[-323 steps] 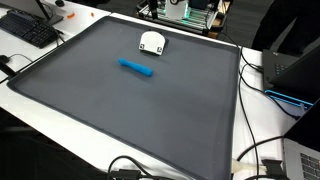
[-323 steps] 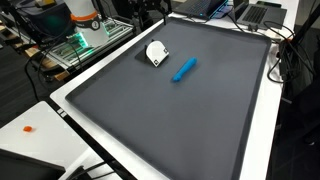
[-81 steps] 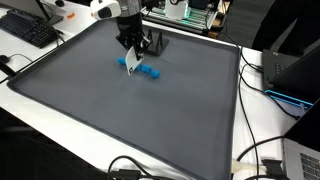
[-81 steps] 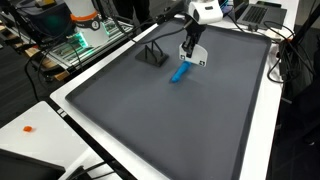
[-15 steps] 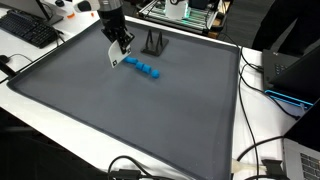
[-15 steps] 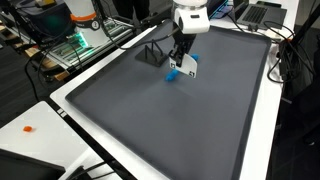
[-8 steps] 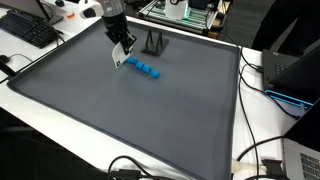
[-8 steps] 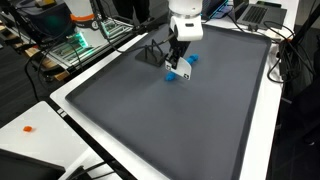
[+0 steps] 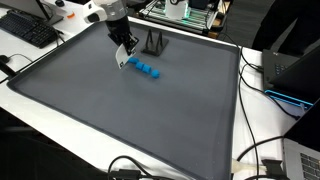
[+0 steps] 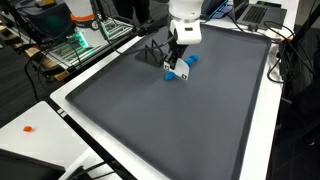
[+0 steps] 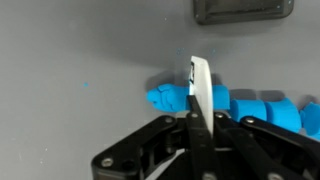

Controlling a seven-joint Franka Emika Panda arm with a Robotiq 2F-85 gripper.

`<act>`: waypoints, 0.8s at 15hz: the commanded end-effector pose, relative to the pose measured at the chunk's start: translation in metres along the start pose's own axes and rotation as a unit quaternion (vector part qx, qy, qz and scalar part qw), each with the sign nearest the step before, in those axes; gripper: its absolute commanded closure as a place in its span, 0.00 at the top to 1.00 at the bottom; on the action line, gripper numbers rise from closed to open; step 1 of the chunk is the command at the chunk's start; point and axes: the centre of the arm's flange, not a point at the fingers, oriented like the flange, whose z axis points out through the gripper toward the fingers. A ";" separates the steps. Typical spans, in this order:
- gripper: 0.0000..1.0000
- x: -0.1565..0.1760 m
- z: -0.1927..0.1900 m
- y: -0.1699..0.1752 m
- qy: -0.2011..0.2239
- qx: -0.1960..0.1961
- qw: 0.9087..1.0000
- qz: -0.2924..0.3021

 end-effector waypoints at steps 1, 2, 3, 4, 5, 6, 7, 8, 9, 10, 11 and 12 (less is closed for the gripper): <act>0.01 -0.007 0.023 -0.005 -0.021 0.011 1.000 -0.010; 0.01 -0.008 0.027 -0.006 -0.021 0.011 1.000 -0.012; 0.01 -0.008 0.029 -0.006 -0.022 0.012 1.000 -0.013; 0.01 -0.009 0.032 -0.007 -0.022 0.013 1.000 -0.014; 0.01 -0.009 0.034 -0.007 -0.023 0.014 1.000 -0.014; 0.01 -0.009 0.034 -0.008 -0.022 0.015 1.000 -0.012; 0.01 -0.009 0.034 -0.009 -0.021 0.019 1.000 -0.011; 0.01 -0.009 0.034 -0.009 -0.021 0.021 1.000 -0.007; 0.01 -0.009 0.033 -0.011 -0.021 0.029 0.999 -0.004; 0.01 -0.009 0.033 -0.011 -0.022 0.033 0.999 0.000; 0.01 -0.010 0.034 -0.012 -0.024 0.039 0.999 0.003; 0.01 -0.010 0.035 -0.013 -0.026 0.039 0.999 0.005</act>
